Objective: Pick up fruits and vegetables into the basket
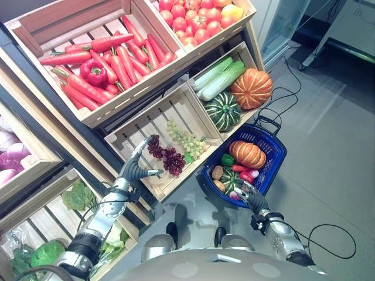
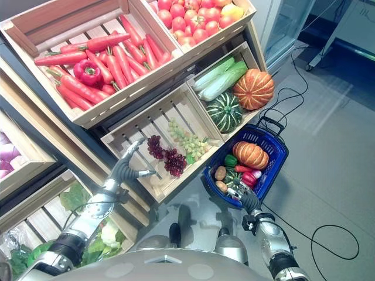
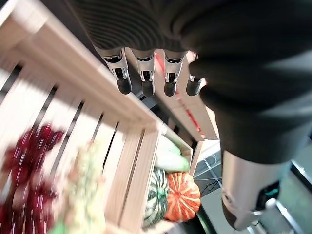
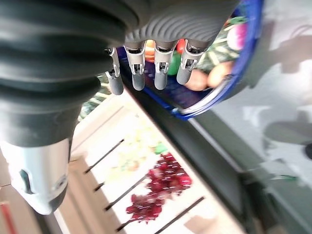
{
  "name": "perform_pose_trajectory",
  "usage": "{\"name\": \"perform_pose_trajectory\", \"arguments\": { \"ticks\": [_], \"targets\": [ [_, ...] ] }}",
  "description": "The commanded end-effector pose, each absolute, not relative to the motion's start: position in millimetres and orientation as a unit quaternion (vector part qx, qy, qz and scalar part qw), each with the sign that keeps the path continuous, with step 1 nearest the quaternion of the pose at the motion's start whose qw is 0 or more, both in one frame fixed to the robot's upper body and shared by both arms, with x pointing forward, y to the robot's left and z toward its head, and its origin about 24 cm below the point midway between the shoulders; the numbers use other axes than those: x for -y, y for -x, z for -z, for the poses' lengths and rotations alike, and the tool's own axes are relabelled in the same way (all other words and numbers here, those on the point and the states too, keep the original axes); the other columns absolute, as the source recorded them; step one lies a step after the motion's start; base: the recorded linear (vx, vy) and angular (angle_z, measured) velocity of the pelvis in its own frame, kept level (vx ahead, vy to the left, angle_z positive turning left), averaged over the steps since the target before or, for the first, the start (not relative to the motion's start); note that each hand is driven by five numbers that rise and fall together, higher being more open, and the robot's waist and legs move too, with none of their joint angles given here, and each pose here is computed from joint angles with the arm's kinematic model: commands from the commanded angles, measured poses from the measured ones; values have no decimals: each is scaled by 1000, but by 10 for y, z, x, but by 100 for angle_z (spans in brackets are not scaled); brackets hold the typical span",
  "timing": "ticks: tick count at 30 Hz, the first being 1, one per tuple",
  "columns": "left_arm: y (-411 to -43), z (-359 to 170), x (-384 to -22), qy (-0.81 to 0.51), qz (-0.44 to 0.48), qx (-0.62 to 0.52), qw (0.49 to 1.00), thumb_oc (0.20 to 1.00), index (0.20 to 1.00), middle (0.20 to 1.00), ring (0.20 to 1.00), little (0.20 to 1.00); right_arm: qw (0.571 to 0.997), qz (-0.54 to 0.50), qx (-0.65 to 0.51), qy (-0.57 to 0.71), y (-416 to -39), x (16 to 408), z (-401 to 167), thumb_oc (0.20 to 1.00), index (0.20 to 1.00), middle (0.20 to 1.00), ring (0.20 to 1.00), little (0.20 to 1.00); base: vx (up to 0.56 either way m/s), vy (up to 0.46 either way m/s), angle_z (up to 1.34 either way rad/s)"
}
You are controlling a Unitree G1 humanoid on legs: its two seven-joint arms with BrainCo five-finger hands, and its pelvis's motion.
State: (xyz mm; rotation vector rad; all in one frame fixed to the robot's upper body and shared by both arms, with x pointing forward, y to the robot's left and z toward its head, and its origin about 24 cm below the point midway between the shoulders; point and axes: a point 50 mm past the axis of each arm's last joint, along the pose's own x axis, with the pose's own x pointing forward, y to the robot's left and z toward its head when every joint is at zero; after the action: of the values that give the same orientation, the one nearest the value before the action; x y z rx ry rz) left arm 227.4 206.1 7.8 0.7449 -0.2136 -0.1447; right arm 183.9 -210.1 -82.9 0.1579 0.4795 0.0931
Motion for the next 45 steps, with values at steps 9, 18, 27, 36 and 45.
{"name": "perform_pose_trajectory", "arguments": {
  "ticks": [9,18,27,36,45],
  "targets": [
    [-2820,-856,-2276,-567,-109,246,779,1000,1000,1000,1000,1000,996,-54,3,-76,-2411,2260,-135,1000,1000,1000,1000,1000,-72,62,-10],
    [-3127,-1473,-2524,-686,-170,278,651,1000,1000,1000,1000,1000,990,-79,105,-47,-2572,2342,-658,1000,1000,1000,1000,1000,-50,61,-18],
    [-3318,-1604,-2708,-757,-221,203,580,1000,1000,1000,1000,1000,973,-120,196,-33,-2631,2292,-1114,1000,1000,1000,1000,1000,-8,40,-15],
    [-3320,-1165,-2961,-755,-239,51,609,1000,1000,1000,1000,1000,957,-148,247,-27,-2622,2213,-1384,1000,1000,1000,1000,1000,54,54,-10],
    [-3235,-897,-3206,-731,-277,-63,621,1000,1000,1000,1000,1000,947,-158,279,-26,-2634,2157,-1543,1000,1000,1000,1000,1000,13,22,-2]
  ]
}}
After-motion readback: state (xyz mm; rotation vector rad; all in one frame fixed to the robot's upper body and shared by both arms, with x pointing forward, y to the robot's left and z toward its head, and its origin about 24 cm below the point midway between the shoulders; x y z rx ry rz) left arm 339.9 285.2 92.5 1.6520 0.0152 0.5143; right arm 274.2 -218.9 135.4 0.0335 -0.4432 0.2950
